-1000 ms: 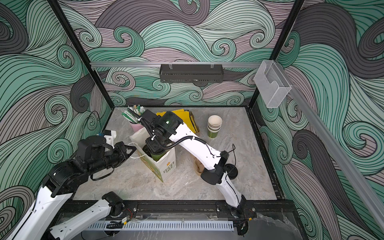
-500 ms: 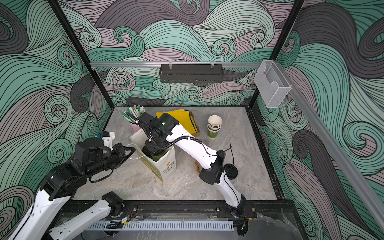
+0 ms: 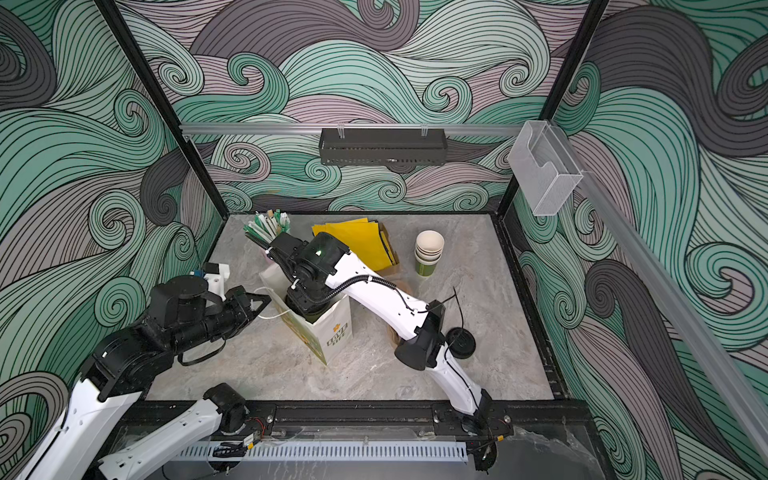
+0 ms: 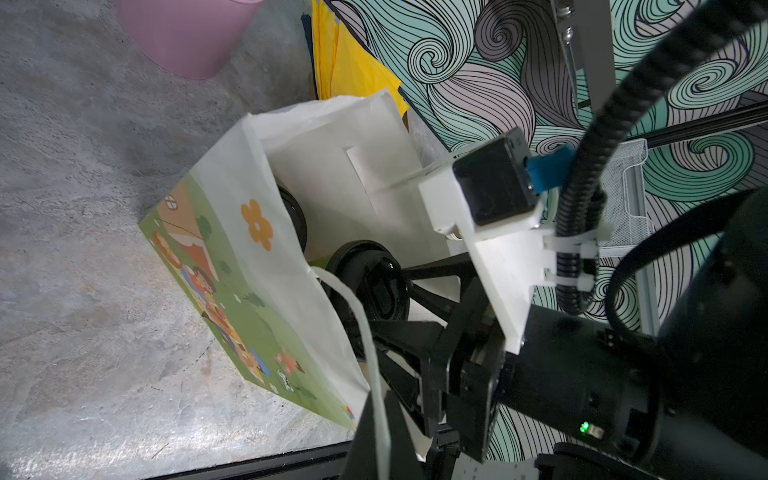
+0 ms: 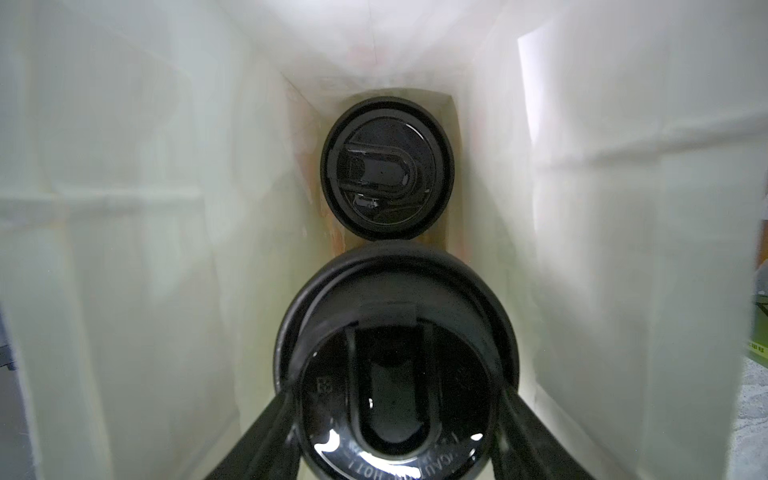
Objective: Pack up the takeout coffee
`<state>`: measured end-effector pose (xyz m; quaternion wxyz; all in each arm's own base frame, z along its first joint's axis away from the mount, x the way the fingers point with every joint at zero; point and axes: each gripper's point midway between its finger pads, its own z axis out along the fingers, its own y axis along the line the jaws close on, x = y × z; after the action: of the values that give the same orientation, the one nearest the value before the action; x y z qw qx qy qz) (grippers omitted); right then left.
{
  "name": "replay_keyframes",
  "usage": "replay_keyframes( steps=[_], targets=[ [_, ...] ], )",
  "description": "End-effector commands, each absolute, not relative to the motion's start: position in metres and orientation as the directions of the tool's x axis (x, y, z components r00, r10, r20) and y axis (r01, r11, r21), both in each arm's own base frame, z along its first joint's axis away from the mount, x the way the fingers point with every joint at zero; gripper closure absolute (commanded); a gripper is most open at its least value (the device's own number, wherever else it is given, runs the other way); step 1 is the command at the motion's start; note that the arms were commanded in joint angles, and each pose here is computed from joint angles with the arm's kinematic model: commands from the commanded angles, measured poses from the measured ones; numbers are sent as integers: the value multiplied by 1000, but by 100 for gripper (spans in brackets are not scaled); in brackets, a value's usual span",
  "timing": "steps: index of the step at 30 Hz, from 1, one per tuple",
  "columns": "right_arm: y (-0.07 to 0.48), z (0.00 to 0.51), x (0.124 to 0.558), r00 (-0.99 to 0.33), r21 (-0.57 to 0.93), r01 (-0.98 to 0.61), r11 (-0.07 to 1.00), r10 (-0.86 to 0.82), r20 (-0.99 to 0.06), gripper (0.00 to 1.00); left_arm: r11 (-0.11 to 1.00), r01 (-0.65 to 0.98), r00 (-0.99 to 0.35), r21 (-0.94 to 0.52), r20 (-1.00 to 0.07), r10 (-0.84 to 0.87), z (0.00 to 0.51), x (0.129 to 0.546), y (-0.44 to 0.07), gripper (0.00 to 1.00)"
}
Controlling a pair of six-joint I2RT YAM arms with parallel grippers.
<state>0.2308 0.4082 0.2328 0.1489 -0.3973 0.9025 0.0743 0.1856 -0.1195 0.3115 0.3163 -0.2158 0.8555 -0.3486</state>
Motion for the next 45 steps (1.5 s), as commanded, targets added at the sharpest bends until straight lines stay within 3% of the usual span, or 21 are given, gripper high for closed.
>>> replay_keyframes(
  steps=[1, 18, 45],
  targets=[
    [411, 212, 233, -650, 4, -735, 678, -703, -289, 44, 659, -146, -700, -738, -394, -596, 312, 188, -120, 100],
    [409, 231, 226, -659, 48, -726, 686, -674, -335, 44, 659, -151, -702, -737, -389, -596, 310, 188, -120, 100],
    [411, 182, 218, -671, 47, -732, 679, -709, -219, 44, 658, -154, -694, -737, -393, -603, 313, 187, -117, 100]
  ],
)
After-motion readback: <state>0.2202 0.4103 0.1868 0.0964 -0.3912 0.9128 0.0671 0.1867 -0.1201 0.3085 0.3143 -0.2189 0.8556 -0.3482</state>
